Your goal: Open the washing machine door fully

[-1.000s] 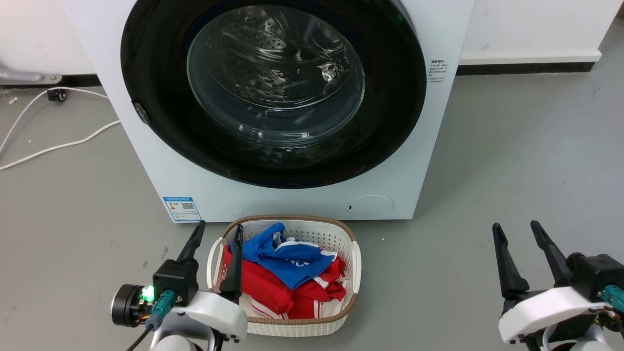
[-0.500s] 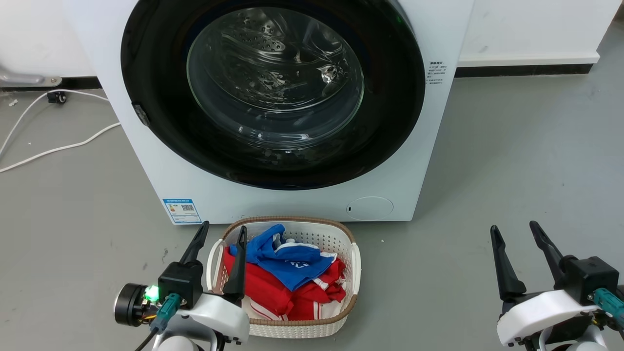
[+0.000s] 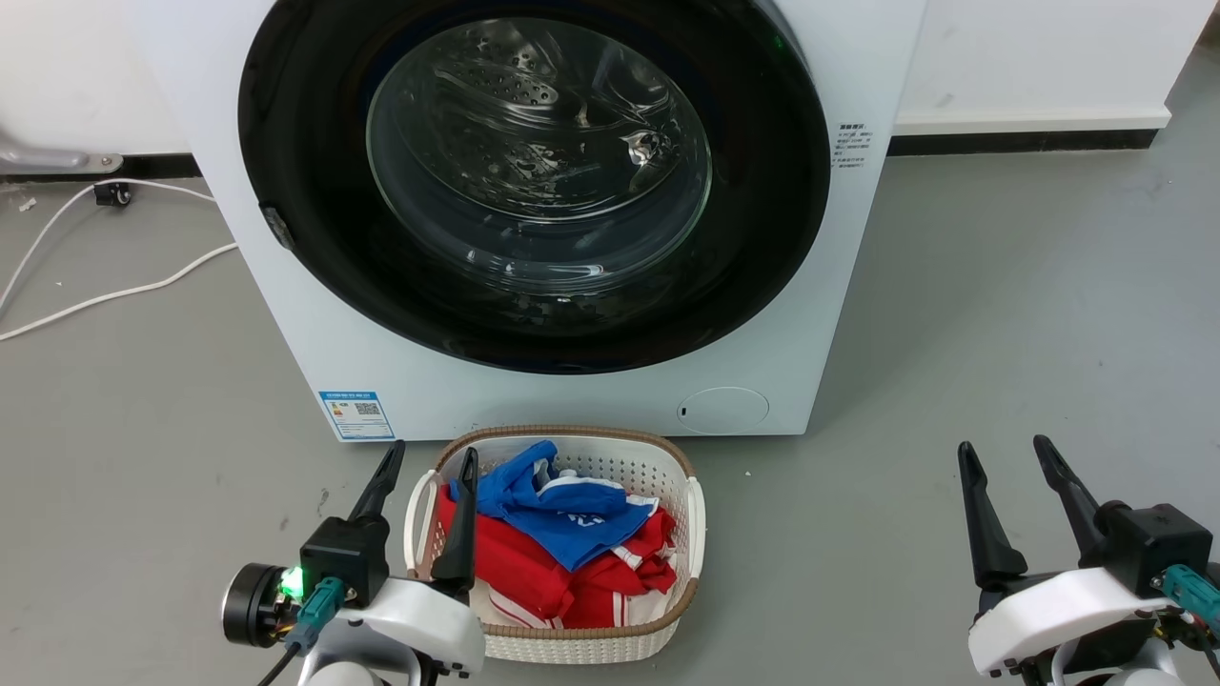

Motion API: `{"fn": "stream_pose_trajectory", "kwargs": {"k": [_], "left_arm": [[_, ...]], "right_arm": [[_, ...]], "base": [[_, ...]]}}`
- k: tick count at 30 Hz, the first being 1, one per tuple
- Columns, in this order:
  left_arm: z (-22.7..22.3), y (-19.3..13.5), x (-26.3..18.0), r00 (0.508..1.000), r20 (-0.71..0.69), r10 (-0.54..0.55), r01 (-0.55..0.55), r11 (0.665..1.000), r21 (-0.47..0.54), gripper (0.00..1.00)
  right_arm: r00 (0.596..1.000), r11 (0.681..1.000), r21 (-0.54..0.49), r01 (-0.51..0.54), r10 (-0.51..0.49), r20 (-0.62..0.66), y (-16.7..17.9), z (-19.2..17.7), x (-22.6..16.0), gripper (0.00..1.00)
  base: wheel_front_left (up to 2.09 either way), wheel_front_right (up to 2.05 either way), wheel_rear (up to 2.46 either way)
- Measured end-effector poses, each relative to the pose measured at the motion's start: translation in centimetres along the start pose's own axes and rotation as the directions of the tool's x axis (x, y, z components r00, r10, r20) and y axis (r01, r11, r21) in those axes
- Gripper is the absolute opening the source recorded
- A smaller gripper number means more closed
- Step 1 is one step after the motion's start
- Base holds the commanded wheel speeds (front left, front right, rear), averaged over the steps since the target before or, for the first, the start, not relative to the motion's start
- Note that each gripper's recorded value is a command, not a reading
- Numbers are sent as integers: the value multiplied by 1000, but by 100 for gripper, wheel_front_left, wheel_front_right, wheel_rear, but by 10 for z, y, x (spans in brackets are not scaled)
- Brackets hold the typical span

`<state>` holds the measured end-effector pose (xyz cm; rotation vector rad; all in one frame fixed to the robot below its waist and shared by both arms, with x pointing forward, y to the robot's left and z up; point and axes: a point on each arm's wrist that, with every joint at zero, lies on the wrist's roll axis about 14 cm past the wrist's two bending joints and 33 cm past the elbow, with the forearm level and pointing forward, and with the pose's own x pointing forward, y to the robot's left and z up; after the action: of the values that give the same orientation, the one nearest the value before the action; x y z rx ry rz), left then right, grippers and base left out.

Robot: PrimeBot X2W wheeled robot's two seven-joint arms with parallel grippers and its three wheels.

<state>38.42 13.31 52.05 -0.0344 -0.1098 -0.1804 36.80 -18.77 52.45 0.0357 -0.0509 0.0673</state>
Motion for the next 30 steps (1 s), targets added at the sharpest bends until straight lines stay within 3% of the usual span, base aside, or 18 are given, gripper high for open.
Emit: {"fn": "stream_pose_trajectory", "kwargs": {"k": [8, 9, 10, 11, 17, 25, 30], "left_arm": [[-1, 1, -1, 1000, -1, 7, -7, 1000, -13, 100], [0, 2, -1, 1000, 0, 8, -8, 1000, -15, 100], [0, 2, -1, 1000, 0, 9, -9, 1000, -15, 100], [0, 2, -1, 1000, 0, 9, -9, 1000, -16, 100], [-2, 3, 0, 1000, -3, 12, -12, 1000, -17, 100], [-3, 3, 9, 1000, -1, 13, -13, 1000, -18, 100], [-6, 6, 21, 1000, -2, 28, -28, 999, -25, 100]], "right_arm": [[1000, 1000, 11, 0, 0, -6, 0, 0, 0, 100], [1000, 1000, 17, 2, -2, -7, 0, -1, 0, 60], [1000, 1000, 20, 0, 0, -9, 0, -1, 0, 26], [1000, 999, 35, -4, 5, -14, 2, -2, 0, 0], [999, 992, 128, 7, -1, -48, 0, -9, 0, 0], [995, 960, 265, 94, -86, -42, -34, -2, 18, 0], [988, 908, 391, 149, -154, -18, -58, 6, 40, 0]], "base": [[0, 0, 0], [0, 0, 0], [0, 0, 0], [0, 0, 0], [0, 0, 0], [0, 0, 0], [0, 0, 0]]}}
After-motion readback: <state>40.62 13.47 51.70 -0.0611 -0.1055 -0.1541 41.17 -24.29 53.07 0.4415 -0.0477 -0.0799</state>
